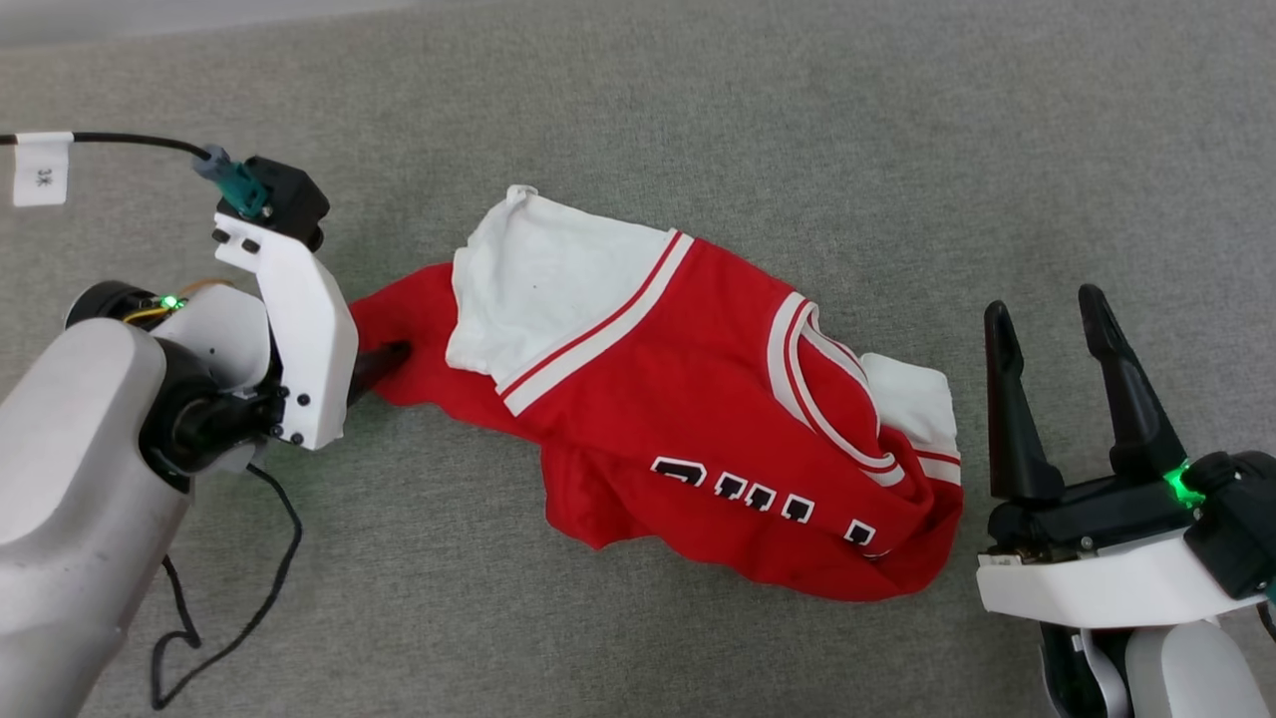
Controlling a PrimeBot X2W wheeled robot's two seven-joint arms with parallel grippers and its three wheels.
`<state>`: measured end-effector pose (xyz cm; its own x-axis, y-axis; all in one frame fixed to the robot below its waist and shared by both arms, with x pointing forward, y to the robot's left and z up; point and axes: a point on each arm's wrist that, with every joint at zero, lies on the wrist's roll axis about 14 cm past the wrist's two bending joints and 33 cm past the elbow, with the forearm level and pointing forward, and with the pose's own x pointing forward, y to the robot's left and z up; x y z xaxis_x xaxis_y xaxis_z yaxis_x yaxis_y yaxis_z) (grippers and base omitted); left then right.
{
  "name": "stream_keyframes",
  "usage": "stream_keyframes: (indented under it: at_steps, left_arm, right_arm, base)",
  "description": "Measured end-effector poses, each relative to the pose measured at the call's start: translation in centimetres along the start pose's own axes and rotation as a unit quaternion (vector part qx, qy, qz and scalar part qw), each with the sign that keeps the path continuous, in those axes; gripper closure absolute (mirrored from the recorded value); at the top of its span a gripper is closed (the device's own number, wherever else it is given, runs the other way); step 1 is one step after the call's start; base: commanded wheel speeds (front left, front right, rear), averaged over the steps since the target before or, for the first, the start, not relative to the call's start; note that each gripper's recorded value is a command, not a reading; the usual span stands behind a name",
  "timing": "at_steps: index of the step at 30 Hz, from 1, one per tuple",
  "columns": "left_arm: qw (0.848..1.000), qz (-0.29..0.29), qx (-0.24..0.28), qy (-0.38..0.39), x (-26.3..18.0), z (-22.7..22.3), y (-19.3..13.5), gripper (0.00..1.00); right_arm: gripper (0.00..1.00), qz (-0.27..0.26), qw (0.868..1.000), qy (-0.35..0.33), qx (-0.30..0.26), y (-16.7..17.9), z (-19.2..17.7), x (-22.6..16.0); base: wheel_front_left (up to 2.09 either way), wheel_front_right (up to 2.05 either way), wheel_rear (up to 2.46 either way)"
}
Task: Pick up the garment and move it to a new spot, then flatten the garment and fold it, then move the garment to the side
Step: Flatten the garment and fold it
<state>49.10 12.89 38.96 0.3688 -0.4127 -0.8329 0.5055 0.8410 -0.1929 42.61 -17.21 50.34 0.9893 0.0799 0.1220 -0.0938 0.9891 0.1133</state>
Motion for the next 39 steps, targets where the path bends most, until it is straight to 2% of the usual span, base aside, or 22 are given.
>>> stream_keyframes:
  at_steps: [3,4,6,10,13,16,20,30,39]
  left_arm:
    - [1.000,-0.008,0.000,0.018,0.8,-0.4,0.0,0.00]
    - [0.999,-0.014,-0.004,0.030,1.0,-0.7,-0.2,1.00]
    - [0.998,-0.027,-0.005,0.049,1.0,-1.2,-0.6,1.00]
    - [0.999,-0.032,-0.005,0.033,0.7,-1.3,-1.2,1.00]
    - [0.999,-0.020,0.030,0.029,-0.3,-2.1,-1.7,1.00]
    - [0.998,-0.055,0.026,0.021,-1.4,-3.5,-4.3,1.00]
    - [0.995,-0.083,0.053,0.016,-3.6,-5.9,-7.6,1.00]
    - [0.988,-0.151,0.012,-0.001,-7.8,-12.4,-15.6,1.00]
    - [0.976,-0.213,-0.045,0.015,-7.6,-17.0,-21.3,1.00]
  right_arm:
    - [0.00,-0.004,1.000,0.006,0.000,-0.3,-0.5,0.1]
    - [0.00,-0.005,1.000,0.008,-0.001,-0.4,-0.6,0.1]
    - [0.00,-0.006,1.000,0.010,-0.001,-0.5,-0.8,0.1]
    - [0.00,-0.007,1.000,0.008,-0.003,-0.5,-0.6,0.1]
    - [0.00,0.001,1.000,0.001,-0.006,0.0,0.0,0.0]
    - [0.00,0.002,1.000,-0.003,-0.006,0.2,0.5,-0.6]
    - [0.00,0.006,1.000,-0.008,-0.006,0.6,1.2,-1.5]
    - [0.00,0.051,0.998,-0.034,-0.003,3.8,3.3,-2.3]
    - [0.00,0.065,0.997,-0.043,-0.001,4.8,4.0,-2.4]
  base:
    - [0.00,0.00,0.00]
    - [0.00,0.00,0.00]
    - [0.00,0.00,0.00]
    - [0.00,0.00,0.00]
    - [0.00,0.00,0.00]
    - [0.00,0.00,0.00]
    - [0.00,0.00,0.00]
    - [0.00,0.00,0.00]
    - [0.00,0.00,0.00]
